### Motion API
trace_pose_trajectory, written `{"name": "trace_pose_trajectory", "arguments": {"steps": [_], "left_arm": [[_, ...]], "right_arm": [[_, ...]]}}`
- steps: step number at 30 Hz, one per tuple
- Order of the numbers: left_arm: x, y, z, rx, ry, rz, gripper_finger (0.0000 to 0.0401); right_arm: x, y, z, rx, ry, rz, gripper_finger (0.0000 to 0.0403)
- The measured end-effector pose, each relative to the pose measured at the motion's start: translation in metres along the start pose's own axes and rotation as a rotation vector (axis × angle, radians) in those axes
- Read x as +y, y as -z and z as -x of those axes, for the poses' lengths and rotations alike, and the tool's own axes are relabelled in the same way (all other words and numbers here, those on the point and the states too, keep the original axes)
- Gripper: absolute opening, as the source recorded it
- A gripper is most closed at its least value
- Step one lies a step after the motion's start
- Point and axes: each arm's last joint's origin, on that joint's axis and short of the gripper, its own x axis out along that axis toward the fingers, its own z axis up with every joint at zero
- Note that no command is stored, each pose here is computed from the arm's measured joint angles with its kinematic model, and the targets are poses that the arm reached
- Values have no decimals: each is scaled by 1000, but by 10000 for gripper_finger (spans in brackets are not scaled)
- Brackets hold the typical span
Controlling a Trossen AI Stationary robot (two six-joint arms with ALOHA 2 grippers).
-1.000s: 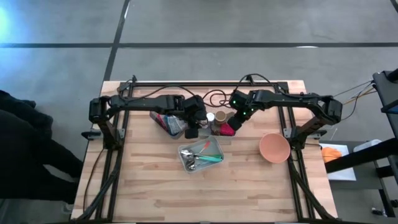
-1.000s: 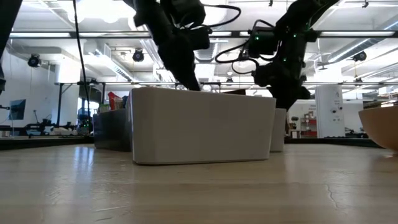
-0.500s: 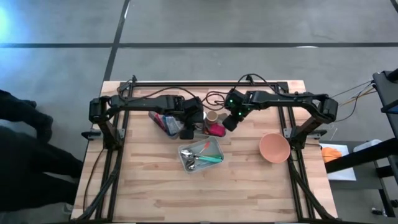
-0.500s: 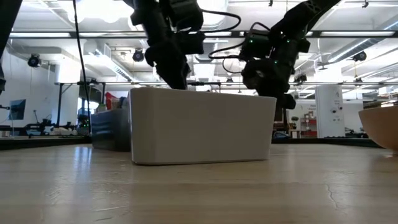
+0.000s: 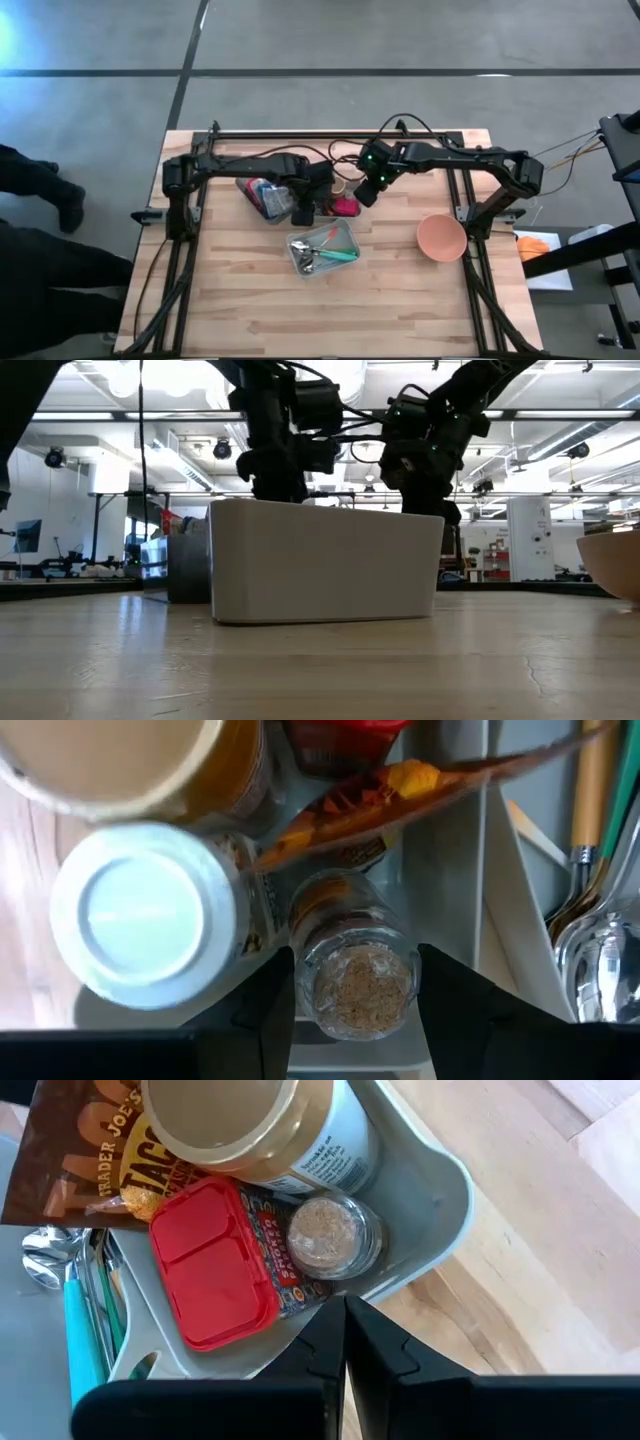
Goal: Pick & Place Food Item
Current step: Put the brown seasoning bottle into the top gray bin
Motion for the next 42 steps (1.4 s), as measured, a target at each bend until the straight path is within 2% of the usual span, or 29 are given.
{"name": "trace_pose_trajectory", "arguments": {"steps": [10, 20, 27, 42], "left_arm": [[0, -3, -14, 56, 69, -24, 160], [1, -5, -19, 57, 69, -17, 161], [1, -6, -20, 51, 67, -20, 205], [1, -6, -20, 46, 64, -24, 213]], "right_arm": [[-2, 3, -2, 19, 8, -6, 8], [-2, 4, -2, 23, 10, 1, 8], [-3, 5, -2, 37, 16, -3, 8], [-2, 5, -1, 44, 18, -5, 8]]}}
